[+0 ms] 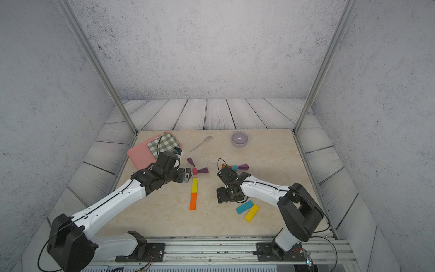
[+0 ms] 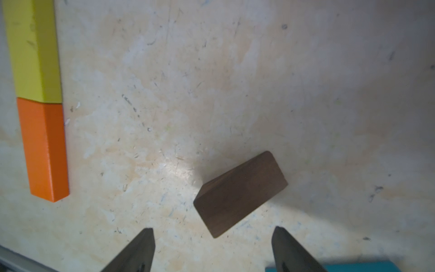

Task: Assemble a small pinwheel with building blocks
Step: Adjust the building block at the center of the board.

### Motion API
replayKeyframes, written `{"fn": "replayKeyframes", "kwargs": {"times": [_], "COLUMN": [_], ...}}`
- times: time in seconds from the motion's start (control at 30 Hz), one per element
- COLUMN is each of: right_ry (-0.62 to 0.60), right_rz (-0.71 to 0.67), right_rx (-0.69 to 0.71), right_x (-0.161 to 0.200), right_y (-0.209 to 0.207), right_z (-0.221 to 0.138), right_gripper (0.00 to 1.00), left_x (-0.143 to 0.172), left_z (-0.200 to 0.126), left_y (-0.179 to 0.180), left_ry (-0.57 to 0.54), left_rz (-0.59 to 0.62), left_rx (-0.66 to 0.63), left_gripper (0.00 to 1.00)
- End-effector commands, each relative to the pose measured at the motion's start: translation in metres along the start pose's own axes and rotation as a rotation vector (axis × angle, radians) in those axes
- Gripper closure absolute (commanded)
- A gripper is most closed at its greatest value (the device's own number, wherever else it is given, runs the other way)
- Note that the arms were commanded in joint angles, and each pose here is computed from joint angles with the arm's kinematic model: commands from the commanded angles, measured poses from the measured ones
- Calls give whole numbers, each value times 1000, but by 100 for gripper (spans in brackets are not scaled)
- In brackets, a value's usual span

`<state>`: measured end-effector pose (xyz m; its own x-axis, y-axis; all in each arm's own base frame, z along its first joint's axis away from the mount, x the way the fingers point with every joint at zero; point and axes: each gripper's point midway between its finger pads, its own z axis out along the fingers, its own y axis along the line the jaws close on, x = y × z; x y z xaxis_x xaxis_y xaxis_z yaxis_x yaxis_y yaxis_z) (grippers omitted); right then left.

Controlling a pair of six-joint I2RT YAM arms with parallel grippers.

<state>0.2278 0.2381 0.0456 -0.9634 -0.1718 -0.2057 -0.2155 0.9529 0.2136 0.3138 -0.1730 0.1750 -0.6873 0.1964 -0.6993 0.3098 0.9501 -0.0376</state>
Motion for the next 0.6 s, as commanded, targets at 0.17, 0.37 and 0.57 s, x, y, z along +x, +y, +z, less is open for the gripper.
{"fn": "replayKeyframes", "kwargs": {"times": [0.17,0.37,0.57], "right_ry": [31,39,26], "right_rz": [51,1,-107], "right_rx": [85,51,-76], "right_x": [0,-6,-23], "right_y": [-12,-2,29], "right_z": [21,30,35], "right_gripper": [19,22,24], "left_x": [11,12,13], "left_z": [5,6,5], "left_y": [6,6,8], "left_ry": [33,42,40], "left_rz": [4,9,10], "left_rx": [-26,-31,-37], "left_gripper": [4,4,4]}}
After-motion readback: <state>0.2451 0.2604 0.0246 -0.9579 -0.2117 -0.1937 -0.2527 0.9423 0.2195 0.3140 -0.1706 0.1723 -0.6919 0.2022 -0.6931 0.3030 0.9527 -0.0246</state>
